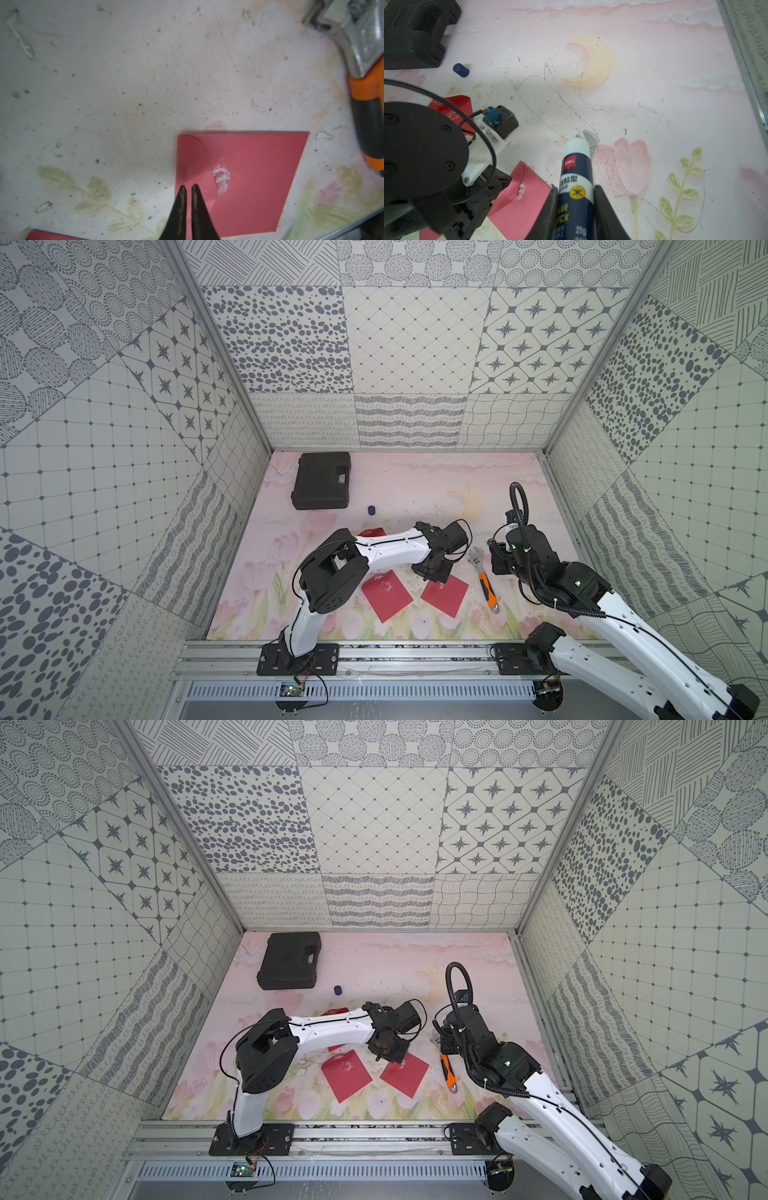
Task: Seal the envelope with a glue stick
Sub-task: Seal the envelope at the center of the board.
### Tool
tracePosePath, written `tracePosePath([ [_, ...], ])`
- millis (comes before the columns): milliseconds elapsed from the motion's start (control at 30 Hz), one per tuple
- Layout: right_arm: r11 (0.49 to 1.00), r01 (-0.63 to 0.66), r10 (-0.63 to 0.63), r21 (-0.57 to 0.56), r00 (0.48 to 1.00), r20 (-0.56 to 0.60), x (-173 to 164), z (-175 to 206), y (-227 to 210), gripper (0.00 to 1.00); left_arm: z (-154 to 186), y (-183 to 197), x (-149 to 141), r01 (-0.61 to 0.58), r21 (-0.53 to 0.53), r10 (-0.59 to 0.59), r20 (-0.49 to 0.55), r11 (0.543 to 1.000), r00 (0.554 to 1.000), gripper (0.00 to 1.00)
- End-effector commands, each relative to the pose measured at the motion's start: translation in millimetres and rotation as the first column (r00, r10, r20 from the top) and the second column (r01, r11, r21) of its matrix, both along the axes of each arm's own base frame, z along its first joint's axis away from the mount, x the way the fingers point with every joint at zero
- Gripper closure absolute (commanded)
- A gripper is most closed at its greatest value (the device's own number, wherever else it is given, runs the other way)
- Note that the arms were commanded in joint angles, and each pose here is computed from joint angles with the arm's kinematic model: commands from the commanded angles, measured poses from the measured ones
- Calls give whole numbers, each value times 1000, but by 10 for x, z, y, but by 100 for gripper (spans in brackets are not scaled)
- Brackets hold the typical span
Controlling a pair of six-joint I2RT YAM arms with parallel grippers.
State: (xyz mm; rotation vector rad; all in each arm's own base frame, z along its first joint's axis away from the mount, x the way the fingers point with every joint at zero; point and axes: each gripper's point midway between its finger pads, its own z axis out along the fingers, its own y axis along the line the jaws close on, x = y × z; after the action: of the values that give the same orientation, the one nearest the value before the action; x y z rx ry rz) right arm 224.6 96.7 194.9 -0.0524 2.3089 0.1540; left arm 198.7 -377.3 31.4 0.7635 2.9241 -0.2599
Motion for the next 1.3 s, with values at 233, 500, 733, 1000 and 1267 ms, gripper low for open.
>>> tracePosePath([
  [233, 1000, 6, -7, 21, 999, 53, 54, 180, -4, 100, -118, -26, -101, 48, 30, -47, -39, 998, 998, 85],
  [500, 1000, -2, 1, 18, 999, 50, 69, 166, 16, 100, -236, 53, -150, 56, 82, -52, -48, 995, 997, 84],
  [733, 1000, 0, -1, 19, 999, 50, 69, 162, 11, 100, -343, 220, -221, 83, 192, -79, -28, 978, 997, 83],
  [1000, 1000, 0, -1, 17, 999, 49, 72, 147, 13, 100, -535, 453, -322, 102, 331, -106, -8, 938, 994, 83],
  [1267, 1000, 0, -1, 16, 999, 50, 80, 144, 17, 100, -680, 575, -371, 122, 423, -143, 20, 898, 989, 82],
])
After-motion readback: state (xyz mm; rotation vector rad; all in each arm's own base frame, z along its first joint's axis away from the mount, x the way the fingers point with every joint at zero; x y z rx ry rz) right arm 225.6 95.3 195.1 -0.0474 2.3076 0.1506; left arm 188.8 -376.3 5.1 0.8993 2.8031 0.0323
